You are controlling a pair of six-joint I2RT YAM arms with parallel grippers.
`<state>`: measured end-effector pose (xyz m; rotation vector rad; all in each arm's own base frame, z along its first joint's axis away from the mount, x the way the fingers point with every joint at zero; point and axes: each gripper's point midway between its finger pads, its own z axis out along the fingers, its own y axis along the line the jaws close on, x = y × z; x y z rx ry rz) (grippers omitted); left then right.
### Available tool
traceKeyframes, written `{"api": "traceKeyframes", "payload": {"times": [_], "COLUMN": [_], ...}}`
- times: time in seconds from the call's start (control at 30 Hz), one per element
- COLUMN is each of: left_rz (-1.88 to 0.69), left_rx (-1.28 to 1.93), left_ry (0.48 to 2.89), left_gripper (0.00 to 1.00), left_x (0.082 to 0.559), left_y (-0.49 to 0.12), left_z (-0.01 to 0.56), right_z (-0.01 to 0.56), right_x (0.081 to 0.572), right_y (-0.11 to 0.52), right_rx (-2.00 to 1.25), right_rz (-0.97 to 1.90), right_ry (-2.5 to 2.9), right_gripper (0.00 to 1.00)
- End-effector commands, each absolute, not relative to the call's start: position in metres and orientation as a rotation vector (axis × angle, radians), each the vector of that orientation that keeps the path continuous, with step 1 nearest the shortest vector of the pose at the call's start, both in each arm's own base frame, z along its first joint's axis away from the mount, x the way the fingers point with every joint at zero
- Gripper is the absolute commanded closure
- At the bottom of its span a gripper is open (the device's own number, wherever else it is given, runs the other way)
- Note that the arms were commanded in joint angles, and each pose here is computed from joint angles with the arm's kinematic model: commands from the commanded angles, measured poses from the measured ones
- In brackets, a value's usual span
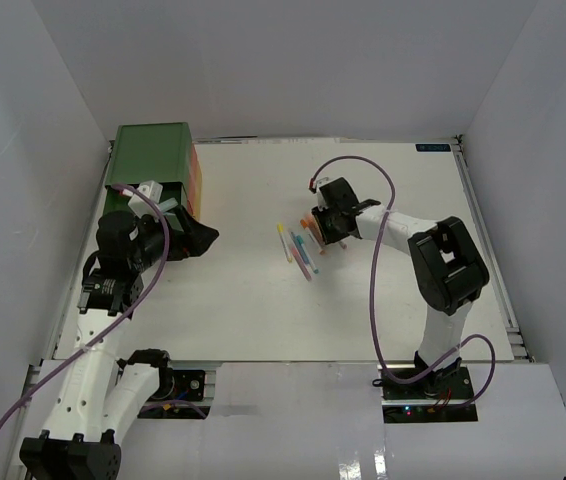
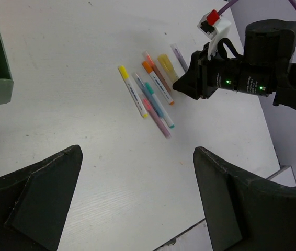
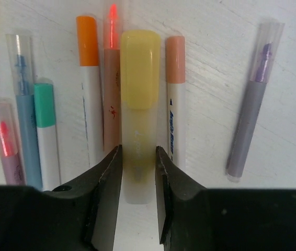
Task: Sort the stationery into containers
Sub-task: Pick up the pen from the center of the board, then place the pen in the drawer.
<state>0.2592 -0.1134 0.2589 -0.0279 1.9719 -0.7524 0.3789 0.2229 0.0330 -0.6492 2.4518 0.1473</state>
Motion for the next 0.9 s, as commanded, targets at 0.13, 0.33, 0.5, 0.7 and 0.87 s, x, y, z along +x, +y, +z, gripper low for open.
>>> {"api": "traceKeyframes", "payload": {"times": [0.13, 0.33, 0.5, 0.7, 0.87], "left_rz": [-0.915, -1.051, -1.104, -1.146, -1.105], "left_rx": [-0.016, -0.02, -0.032, 0.002, -0.026], "left_ry": [1.928, 1.88, 1.883, 1.886, 1.914], "left_gripper": [0.02, 0.02, 0.02, 0.02, 0.02], "left_x": [0.251, 0.254, 0.269, 0.283, 0.299], "left_y": [-0.133, -0.147, -0.16, -0.22, -0.263], "left_z": [0.292, 0.314, 0.318, 0.326, 0.316], "right_z": [0.123, 0.176, 0.212, 0.244, 0.254], "right_x": [0.372, 0.343, 0.312, 0.29, 0.278], "right_y": [0.237, 0.257, 0.28, 0.288, 0.286], "right_rx": [-0.632, -0.631, -0.661, -0.659, -0.651], "right_rz": [0.278, 0.446, 0.646, 0.729, 0.764], "right_ry": [2.238, 2.091, 1.96, 1.853, 1.814], "right_gripper": [0.82, 0.8, 0.76, 0.74, 0.7]}}
